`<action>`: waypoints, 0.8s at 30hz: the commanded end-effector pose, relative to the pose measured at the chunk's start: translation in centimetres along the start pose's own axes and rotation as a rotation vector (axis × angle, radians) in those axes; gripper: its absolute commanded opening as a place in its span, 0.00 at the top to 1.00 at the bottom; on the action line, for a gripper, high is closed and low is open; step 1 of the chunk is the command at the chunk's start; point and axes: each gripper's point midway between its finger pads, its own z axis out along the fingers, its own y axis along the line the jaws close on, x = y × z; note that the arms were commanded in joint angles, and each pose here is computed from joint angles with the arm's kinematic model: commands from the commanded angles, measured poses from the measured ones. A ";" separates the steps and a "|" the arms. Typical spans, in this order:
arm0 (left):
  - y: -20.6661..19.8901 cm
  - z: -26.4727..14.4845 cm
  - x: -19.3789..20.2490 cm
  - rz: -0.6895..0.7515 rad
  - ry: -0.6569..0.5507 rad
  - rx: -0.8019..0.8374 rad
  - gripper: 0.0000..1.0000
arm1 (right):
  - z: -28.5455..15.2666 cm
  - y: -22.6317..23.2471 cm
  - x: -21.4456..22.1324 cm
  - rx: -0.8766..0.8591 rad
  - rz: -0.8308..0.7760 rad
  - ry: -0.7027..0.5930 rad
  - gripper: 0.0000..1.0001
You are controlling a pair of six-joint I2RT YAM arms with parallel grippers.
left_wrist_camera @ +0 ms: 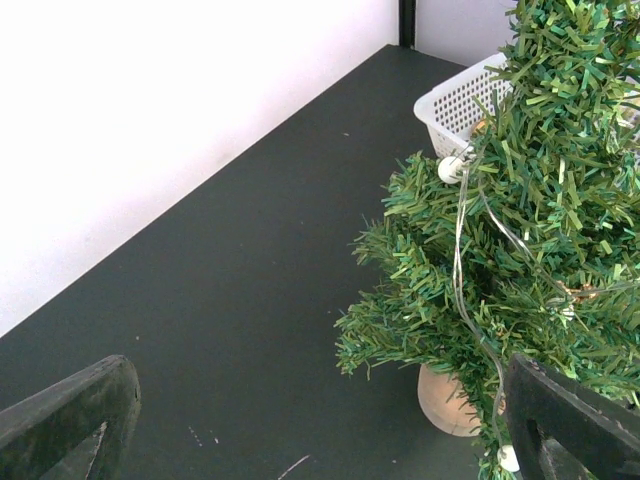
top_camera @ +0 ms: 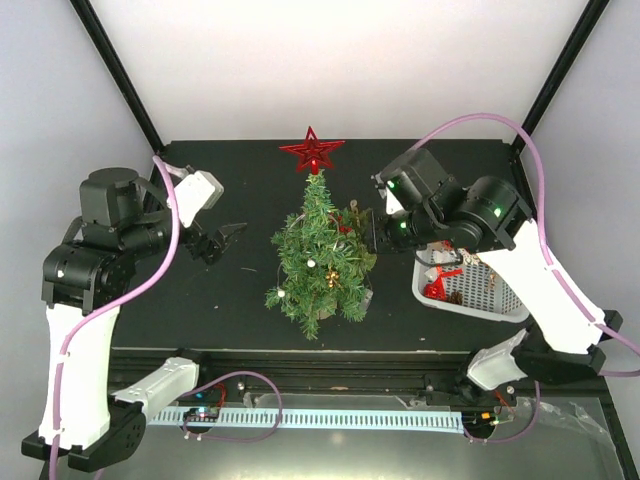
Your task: Decorate the small christmas tree
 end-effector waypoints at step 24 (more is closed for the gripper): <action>-11.4 -5.5 2.4 0.182 -0.090 0.449 0.17 | -3.1 9.4 13.9 -0.272 -0.320 0.133 0.99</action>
